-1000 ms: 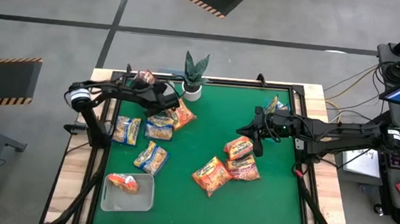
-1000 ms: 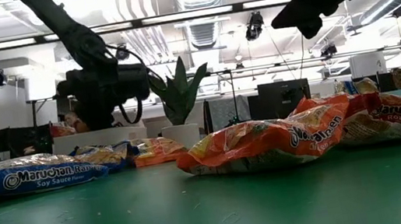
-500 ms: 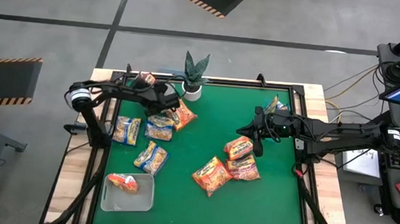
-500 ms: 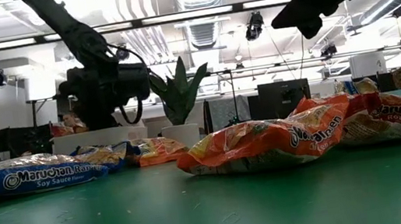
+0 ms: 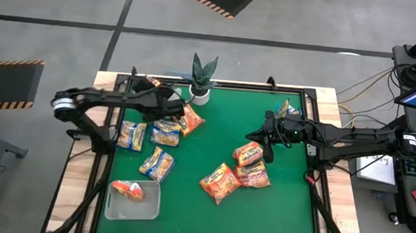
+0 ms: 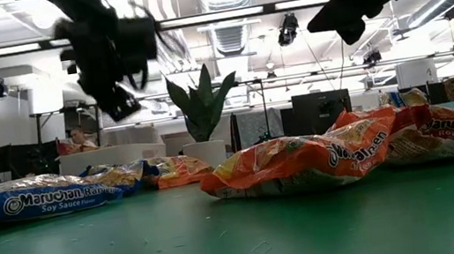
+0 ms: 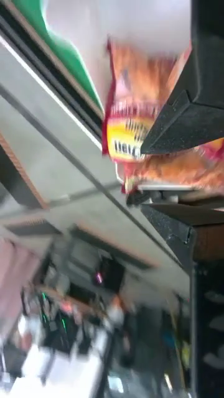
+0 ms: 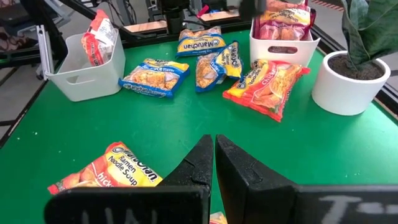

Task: Sort Maruchan noodles
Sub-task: Put the orange noodle pack into the gray bin

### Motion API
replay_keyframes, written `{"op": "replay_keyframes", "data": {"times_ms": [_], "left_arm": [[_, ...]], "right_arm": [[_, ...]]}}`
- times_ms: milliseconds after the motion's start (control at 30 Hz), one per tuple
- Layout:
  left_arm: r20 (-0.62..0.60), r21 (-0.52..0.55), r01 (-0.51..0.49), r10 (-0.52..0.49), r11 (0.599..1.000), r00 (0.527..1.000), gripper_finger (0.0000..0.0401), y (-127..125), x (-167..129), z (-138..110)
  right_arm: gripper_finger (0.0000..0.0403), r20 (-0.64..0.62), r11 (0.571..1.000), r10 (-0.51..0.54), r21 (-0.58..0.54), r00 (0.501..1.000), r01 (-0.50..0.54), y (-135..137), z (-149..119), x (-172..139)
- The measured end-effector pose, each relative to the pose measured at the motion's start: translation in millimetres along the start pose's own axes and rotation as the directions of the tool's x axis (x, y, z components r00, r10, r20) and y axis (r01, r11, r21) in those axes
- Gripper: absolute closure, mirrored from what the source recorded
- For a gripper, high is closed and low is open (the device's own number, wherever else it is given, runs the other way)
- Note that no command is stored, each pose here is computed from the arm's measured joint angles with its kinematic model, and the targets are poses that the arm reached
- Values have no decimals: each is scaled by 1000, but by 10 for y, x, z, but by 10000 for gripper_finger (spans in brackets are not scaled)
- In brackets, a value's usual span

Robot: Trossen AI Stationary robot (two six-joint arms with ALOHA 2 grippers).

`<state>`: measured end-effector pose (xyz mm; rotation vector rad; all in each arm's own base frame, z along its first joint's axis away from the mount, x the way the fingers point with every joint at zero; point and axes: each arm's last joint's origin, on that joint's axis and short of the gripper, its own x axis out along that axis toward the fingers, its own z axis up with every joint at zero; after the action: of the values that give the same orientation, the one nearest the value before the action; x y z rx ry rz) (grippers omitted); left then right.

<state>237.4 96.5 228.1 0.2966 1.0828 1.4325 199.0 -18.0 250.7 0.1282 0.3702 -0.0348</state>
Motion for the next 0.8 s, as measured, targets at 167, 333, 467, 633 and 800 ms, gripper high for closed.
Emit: {"op": "replay_keyframes", "data": {"times_ms": [167,333,467,633,800], "left_arm": [[61,-74,343,-339,936,939,283,187,-457,-97],[148,-91,726,-711,682,687,302,189,-825,-216],[290,-7,827,-790,562,539,318,70,-1058,-377],[391,191,874,-851,448,350,324,-139,-1267,-724],[532,123,896,-791,426,302,325,-318,-1239,-876]], "right_arm": [[394,-4,1000,0,12,1000,1,-1,-5,10],[394,-20,1000,-2,11,1000,2,-6,-23,42],[394,-42,1000,-5,2,999,5,-13,-50,88],[394,-83,1000,-11,27,996,13,-26,-104,180],[393,-145,996,-21,80,989,32,-49,-197,331]]}}
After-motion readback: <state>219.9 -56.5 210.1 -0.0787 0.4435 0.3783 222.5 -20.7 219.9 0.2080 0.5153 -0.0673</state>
